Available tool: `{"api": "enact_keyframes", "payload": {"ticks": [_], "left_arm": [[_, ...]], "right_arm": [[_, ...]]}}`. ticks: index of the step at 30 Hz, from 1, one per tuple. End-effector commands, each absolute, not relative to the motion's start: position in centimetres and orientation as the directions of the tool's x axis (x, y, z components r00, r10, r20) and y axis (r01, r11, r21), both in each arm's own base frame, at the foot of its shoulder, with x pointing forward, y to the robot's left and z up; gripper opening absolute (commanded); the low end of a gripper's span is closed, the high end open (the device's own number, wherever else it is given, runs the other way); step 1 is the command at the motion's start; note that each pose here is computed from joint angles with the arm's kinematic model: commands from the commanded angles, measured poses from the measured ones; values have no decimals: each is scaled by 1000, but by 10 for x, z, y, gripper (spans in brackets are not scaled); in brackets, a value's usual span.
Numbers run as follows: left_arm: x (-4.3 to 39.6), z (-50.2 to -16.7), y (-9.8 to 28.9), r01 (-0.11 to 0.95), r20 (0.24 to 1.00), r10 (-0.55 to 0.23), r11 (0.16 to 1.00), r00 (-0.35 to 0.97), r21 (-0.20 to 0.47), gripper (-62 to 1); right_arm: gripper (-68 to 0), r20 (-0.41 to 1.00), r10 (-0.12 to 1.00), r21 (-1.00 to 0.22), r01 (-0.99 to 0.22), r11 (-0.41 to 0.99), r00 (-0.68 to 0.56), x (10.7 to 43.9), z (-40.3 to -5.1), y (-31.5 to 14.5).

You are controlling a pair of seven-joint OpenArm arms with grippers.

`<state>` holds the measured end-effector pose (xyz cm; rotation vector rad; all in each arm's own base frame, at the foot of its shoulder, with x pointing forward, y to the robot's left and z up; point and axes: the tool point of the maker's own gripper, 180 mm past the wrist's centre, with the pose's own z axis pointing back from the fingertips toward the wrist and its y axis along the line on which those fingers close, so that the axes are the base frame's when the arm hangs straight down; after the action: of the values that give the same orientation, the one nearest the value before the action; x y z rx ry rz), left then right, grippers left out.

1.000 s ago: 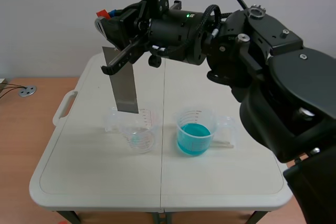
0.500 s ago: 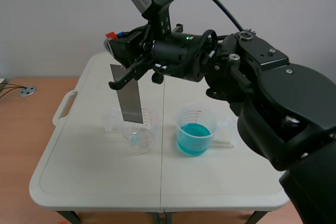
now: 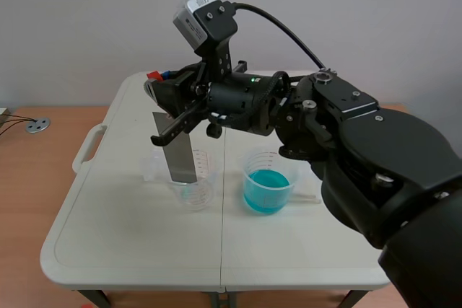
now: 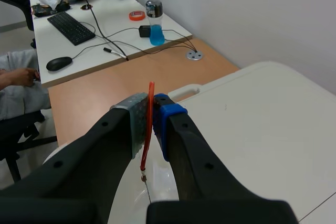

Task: Hold the metal plate by the orange handle, dip it into the blue solution, take it out and point at it, then put the plate back in the beaker on the left.
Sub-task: 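Put the plate into the left beaker, then return to the home posture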

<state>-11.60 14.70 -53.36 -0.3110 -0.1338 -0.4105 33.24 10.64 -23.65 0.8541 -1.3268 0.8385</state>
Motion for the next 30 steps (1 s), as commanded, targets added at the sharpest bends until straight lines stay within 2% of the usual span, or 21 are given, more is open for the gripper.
{"api": "enact_keyframes", "payload": {"ticks": [1, 20, 30], "left_arm": [[-121, -531, 144, 410, 189, -368, 868, 910, -282, -579], [-114, -533, 140, 408, 203, -362, 868, 910, -282, -579], [-114, -533, 140, 408, 203, -362, 868, 910, -281, -579]], "right_arm": [[-662, 999, -14, 38, -890, 455, 36, 337, -222, 108], [-662, 995, 16, 83, -879, 470, 102, 338, -252, 103], [-662, 994, 24, 79, -879, 471, 102, 339, -254, 102]]}}
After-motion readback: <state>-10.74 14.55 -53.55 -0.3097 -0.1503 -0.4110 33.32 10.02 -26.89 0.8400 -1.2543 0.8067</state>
